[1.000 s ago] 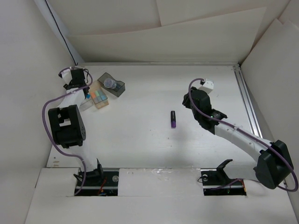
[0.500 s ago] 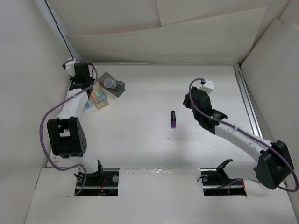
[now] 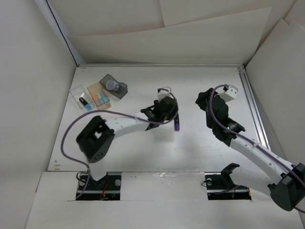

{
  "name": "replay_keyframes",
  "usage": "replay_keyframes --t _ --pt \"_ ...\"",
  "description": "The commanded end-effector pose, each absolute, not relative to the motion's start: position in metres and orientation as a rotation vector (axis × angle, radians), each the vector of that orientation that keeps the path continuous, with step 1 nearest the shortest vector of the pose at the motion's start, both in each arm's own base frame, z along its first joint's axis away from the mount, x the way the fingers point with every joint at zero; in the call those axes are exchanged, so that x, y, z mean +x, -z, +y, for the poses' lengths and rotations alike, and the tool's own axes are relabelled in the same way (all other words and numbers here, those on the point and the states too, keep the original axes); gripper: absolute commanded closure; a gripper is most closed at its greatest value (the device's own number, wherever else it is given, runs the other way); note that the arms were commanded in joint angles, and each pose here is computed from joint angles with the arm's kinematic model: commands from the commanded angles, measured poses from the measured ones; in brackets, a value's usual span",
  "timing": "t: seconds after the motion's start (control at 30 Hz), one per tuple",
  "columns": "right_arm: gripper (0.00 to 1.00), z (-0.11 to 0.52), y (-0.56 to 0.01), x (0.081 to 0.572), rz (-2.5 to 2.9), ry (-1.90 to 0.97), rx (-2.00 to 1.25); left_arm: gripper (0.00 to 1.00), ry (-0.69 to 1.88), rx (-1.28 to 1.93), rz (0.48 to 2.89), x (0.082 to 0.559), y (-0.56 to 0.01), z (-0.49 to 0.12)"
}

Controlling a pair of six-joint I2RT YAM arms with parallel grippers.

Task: Sort the stationery into containers
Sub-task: Pick up the pen from the center of the board.

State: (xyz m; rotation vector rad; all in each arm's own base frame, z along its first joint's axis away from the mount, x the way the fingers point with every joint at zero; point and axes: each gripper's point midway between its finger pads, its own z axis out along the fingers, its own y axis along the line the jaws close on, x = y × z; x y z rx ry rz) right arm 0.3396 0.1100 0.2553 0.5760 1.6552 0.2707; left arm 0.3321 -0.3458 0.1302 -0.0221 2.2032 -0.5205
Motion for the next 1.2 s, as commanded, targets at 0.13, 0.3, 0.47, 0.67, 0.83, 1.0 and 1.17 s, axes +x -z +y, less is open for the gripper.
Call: replay_keyframes --t 0.13,0.3,0.47,0.67,0.83,1.0,1.17 --pt "0.42 0.102 -0.255 0.343 1.634 -0.266 0.617 0.38 0.397 0.064 2.250 0.310 -0.097 -0.410" --pt "0.41 0.101 -0.257 0.341 1.629 -0.274 0.625 0.37 0.354 0.052 2.260 0.315 -0.080 -0.411" --pt "0.41 0.099 -0.257 0.342 1.630 -0.275 0.627 0.44 0.253 0.010 2.254 0.325 -0.058 -0.405" --pt "0.42 0.102 -0.253 0.343 1.642 -0.278 0.619 0.45 0.168 0.015 2.264 0.328 -0.036 -0.398" --pt "0.43 0.101 -0.256 0.342 1.634 -0.284 0.621 0.89 0.094 0.022 2.290 0.327 -0.011 -0.391" --pt "0.44 0.101 -0.256 0.342 1.634 -0.284 0.621 1.00 0.153 -0.068 2.205 0.325 -0.062 -0.373" --pt "0.44 0.100 -0.256 0.342 1.635 -0.285 0.622 1.00 0.226 -0.293 2.081 0.359 -0.143 -0.294"
